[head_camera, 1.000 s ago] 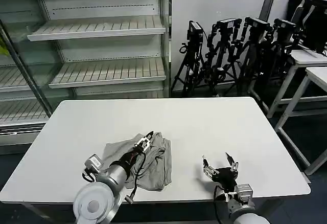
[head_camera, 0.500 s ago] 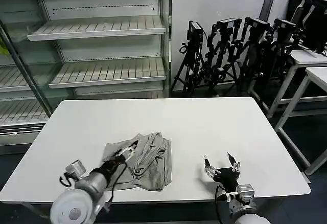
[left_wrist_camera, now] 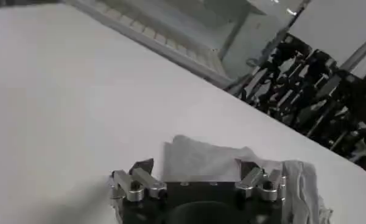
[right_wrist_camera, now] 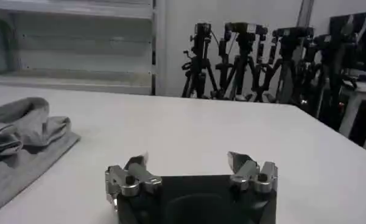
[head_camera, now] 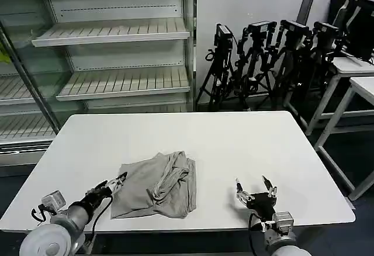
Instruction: Fold and organize the clothes.
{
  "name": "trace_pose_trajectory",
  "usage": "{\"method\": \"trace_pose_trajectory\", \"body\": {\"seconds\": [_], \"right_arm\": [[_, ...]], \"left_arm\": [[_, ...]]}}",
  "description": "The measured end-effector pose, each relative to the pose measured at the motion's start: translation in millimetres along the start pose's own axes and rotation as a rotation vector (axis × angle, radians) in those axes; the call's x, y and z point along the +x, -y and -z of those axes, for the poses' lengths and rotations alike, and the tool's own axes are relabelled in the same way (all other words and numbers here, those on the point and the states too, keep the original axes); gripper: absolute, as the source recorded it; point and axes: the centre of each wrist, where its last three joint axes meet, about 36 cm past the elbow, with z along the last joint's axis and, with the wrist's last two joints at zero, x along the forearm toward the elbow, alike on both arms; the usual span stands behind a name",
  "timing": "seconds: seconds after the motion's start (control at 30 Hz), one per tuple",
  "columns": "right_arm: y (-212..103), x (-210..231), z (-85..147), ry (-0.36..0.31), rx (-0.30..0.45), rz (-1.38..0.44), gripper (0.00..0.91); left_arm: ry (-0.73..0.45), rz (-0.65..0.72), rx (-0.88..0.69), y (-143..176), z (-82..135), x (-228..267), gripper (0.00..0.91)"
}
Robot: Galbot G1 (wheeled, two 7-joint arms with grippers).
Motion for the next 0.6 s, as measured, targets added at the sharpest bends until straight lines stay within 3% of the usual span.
{"method": "trace_pose_trajectory", "body": {"seconds": [0.53,0.57,0.6], "right_arm": [[10.2,10.8,4.8,0.003,0.013,-0.012,0.907],[11.0,11.7,5.3,0.003,0.014,-0.013,0.907],[11.7,12.5,5.8,0.004,0.015,-0.014,0.907]], "left_arm": [[-0.072,-0.123,0.177,-9.7,-23.3,-28.2,0.907],[-0.073,-0.131,0.186,-9.4,-24.6,-30.2,0.836],[-0.074,-0.138,0.195,-9.0,-25.7,-31.8,0.836]]}}
